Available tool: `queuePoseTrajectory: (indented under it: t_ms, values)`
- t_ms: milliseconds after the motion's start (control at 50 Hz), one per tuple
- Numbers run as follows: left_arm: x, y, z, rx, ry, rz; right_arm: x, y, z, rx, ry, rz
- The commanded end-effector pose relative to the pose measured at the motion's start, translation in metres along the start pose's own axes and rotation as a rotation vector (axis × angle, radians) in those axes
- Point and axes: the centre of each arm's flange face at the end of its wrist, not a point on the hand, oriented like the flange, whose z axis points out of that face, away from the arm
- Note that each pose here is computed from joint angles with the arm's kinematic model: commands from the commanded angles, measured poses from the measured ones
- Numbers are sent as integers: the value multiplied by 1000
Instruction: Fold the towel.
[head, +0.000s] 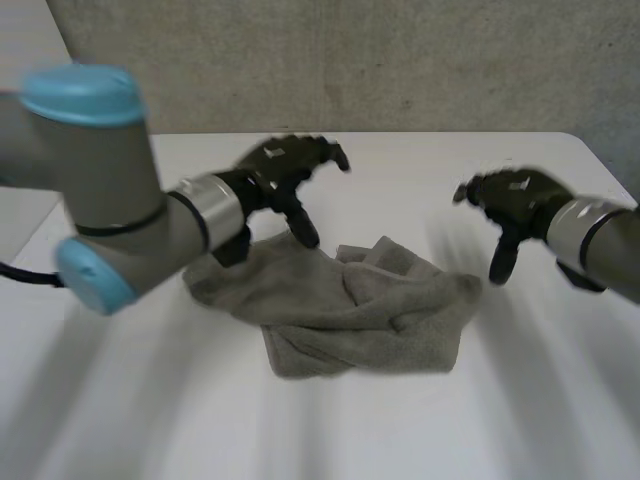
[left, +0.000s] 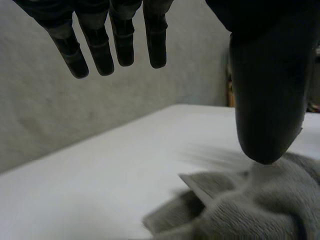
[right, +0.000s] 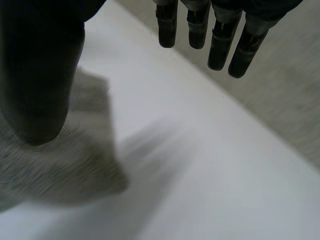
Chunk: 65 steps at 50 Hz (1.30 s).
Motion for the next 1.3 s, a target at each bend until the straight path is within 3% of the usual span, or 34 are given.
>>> queuePoseTrajectory:
  t_ms: [20, 60, 220, 420, 580, 820, 1300]
  values:
    - [-5, 58, 33, -109, 38, -44, -14, 47, 31, -31, -38, 153]
    - [-8, 84, 41, -158, 38, -65, -16, 55, 37, -26, -36, 178]
    - [-11, 118, 51, -215, 41, -87, -24, 74, 51, -24, -41, 243]
    - [-7, 102, 56, -165, 55, -63, -27, 45, 49, 66, -147, 224]
    - [-1, 99, 56, -160, 64, -57, -49, 54, 41, -44, -245, 237]
    - [0, 116, 52, -218, 65, -79, -45, 66, 35, -81, -236, 241]
    - [16, 107, 36, -288, 80, -92, -26, 56, 43, -63, -115, 169]
